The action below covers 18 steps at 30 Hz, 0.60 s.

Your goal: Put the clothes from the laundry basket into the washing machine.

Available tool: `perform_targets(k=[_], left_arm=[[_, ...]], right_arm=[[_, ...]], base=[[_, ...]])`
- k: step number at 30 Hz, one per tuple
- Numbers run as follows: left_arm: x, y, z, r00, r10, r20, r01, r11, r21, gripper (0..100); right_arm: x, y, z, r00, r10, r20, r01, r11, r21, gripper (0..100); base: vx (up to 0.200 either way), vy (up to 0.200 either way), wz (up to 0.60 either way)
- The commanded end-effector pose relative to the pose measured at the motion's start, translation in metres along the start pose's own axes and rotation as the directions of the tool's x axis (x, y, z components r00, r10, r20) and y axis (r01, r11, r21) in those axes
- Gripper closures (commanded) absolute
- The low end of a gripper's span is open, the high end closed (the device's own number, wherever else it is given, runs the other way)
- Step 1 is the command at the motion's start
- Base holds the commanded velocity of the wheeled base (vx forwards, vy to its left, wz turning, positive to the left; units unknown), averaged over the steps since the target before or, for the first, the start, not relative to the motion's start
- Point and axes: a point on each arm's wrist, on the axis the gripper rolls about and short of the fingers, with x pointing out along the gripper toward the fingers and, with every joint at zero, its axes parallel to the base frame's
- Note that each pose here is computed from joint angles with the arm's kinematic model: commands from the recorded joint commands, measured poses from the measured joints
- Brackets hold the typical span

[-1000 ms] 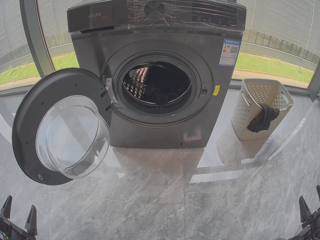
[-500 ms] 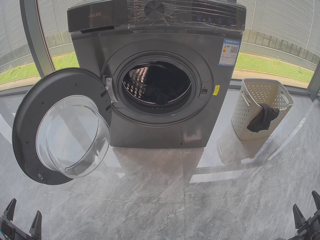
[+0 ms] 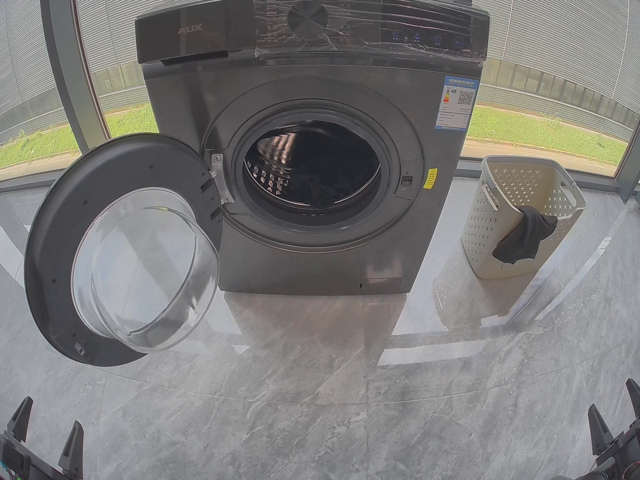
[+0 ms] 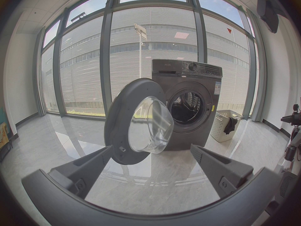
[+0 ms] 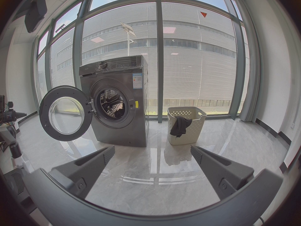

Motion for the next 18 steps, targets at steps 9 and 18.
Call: perform_targets(k=[9,18], left_arm=[[0.0003,0.0001,-0.0047,1.000,0.002,-0.004,-0.002,1.000,0.001,0],[0.0003,0.0001,-0.0047,1.000,0.003,-0.004,-0.003,1.000,-0.001,0]], right_arm=[[-0.0004,0.0000,-0.0018,1.000,0.000,0.006,0.000,1.000,0.000,0],[-0.0004,0.0000,-0.0018,1.000,0.000,0.006,0.000,1.000,0.000,0]], base=[[0.000,-0.200,0.00],[0.000,-0.200,0.00]])
